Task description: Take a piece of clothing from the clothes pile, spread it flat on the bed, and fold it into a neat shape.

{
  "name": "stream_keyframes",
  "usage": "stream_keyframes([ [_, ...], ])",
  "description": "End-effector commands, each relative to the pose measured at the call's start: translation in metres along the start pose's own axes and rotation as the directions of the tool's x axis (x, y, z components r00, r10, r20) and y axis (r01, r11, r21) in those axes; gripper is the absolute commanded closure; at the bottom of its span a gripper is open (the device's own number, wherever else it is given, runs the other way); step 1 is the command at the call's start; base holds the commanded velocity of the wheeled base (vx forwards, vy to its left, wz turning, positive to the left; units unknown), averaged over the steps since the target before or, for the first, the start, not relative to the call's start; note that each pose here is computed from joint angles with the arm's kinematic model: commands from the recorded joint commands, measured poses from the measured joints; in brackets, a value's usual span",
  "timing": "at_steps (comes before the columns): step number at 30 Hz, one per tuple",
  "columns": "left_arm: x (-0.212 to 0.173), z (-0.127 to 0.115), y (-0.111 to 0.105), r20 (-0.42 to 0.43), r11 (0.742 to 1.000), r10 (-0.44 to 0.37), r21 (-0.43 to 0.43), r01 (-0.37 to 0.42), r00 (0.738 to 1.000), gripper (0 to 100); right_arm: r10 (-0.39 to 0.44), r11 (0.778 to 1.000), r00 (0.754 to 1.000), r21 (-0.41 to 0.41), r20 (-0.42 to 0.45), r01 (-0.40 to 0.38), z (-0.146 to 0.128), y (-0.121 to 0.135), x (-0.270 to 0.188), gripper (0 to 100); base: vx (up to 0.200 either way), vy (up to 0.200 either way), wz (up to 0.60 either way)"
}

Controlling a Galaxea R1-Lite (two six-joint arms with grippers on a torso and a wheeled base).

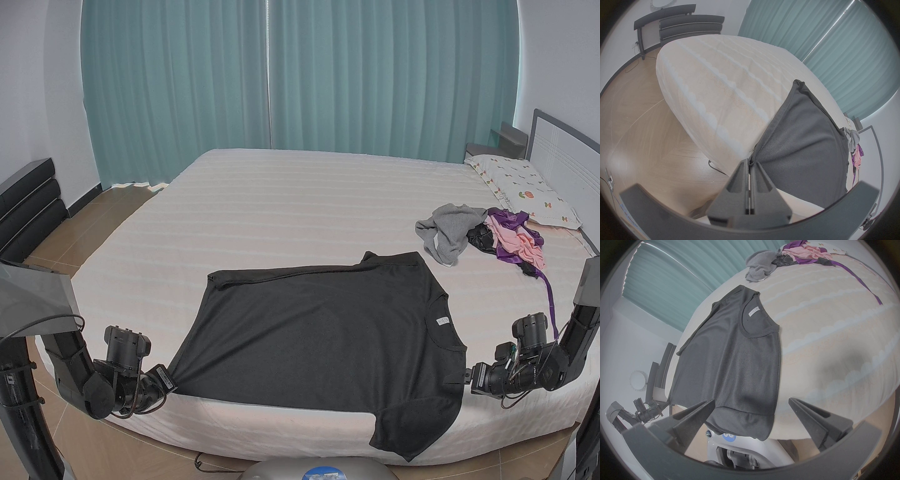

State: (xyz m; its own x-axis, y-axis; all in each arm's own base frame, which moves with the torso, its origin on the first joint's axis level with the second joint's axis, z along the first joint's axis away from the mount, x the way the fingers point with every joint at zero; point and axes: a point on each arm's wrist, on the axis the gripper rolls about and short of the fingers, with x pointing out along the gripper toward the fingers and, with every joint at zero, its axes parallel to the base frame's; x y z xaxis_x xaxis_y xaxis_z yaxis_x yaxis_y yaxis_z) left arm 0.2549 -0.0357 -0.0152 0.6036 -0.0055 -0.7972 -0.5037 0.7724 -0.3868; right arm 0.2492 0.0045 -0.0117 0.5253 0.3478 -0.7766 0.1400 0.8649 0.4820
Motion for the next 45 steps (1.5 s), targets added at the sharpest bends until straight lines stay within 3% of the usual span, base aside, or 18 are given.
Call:
stream_keyframes([
  [1,0.002,-0.001,0.001,-0.004,1.000,0.005,0.000,-0.005,1.000,100,-0.005,1.000,1.000,0.005,-0.030,0.005,-0.004,-0.003,0.009,0,0.000,0.000,0.00],
  [16,0.006,-0.002,0.001,-0.011,1.000,0.008,-0.001,-0.008,1.000,100,0.023,1.000,1.000,-0.014,0.006,-0.023,-0.003,-0.006,0.023,0,0.000,0.000,0.00],
  [17,0.006,-0.002,0.001,-0.012,1.000,0.009,-0.001,-0.009,1.000,100,0.026,1.000,1.000,-0.013,0.004,-0.026,-0.004,-0.007,0.024,100,0.000,0.000,0.00],
  [27,0.008,-0.003,0.002,-0.016,1.000,0.013,-0.001,-0.013,1.000,100,0.028,1.000,1.000,-0.015,0.010,-0.027,-0.009,-0.011,0.025,100,0.000,0.000,0.00],
  [34,0.008,-0.002,0.003,-0.016,1.000,0.016,-0.003,-0.016,1.000,100,0.005,1.000,0.998,-0.001,0.063,-0.005,-0.007,-0.020,0.011,100,0.000,0.000,0.00],
  [45,0.009,-0.003,0.005,-0.021,1.000,0.024,-0.003,-0.024,0.999,100,-0.034,0.996,0.995,-0.080,0.091,0.042,-0.010,-0.034,-0.009,100,0.000,0.000,0.00],
])
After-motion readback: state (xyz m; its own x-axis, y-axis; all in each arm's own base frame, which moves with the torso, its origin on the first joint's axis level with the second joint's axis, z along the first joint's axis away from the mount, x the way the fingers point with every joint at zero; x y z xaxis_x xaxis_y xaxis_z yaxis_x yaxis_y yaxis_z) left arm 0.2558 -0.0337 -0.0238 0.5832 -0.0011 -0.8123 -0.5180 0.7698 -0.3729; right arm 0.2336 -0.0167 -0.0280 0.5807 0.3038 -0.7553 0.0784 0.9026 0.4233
